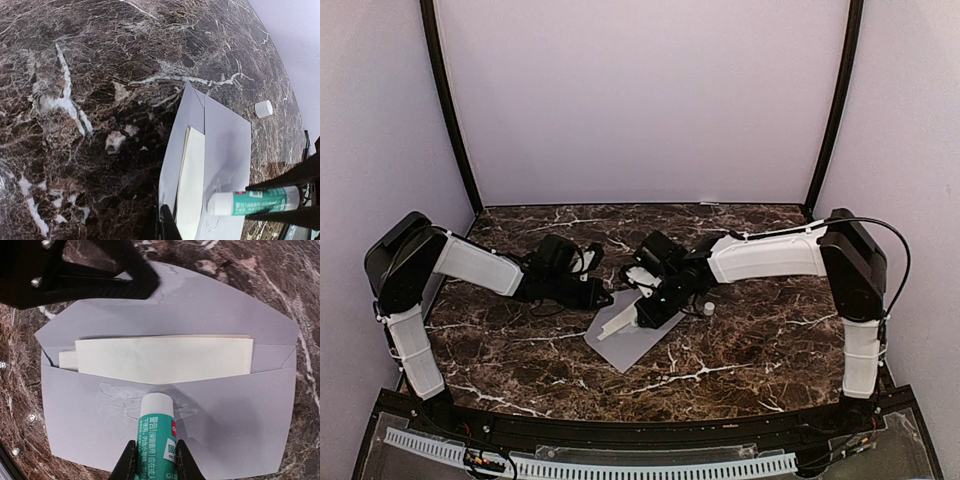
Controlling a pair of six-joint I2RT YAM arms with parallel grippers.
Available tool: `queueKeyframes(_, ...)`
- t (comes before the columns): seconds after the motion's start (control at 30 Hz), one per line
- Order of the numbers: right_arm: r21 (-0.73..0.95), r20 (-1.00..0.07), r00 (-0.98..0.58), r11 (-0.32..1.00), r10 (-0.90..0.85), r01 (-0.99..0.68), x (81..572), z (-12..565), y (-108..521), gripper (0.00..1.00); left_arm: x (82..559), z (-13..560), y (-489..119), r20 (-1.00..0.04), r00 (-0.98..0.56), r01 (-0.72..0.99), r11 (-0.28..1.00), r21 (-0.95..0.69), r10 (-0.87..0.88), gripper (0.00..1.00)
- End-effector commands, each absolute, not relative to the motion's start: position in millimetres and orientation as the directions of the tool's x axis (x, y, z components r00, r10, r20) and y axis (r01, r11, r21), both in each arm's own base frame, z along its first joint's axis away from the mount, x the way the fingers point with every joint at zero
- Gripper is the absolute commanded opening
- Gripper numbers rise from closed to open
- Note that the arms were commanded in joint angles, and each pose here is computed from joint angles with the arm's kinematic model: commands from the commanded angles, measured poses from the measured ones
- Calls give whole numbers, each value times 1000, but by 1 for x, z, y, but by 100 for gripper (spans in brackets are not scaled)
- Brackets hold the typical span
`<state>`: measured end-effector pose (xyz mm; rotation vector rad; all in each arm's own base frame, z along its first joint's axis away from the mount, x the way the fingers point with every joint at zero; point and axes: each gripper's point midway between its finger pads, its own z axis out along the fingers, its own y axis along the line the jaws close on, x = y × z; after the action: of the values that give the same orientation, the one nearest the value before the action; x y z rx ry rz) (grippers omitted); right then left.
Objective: Place the letter into the envelope and seal it
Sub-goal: Paint the envelope at the center of the board.
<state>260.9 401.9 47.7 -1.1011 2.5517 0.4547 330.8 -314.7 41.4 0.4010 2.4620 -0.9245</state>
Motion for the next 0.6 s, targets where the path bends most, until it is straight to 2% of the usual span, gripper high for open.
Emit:
queueKeyframes(0.0,188,-283,-655,629,-701,-754,219,27,397,0,330,45,-318,-534,-838,438,723,-533,114,0)
queueKeyframes(0.23,206,-283,-646,613,-709,-763,212,26,410,0,330,45,-318,-533,-838,438,724,-533,114,0)
queueKeyframes(0.57,116,-241,-748,747,-618,-654,255,9,358,0,330,47,-318,-536,-836,441,722,-533,115,0)
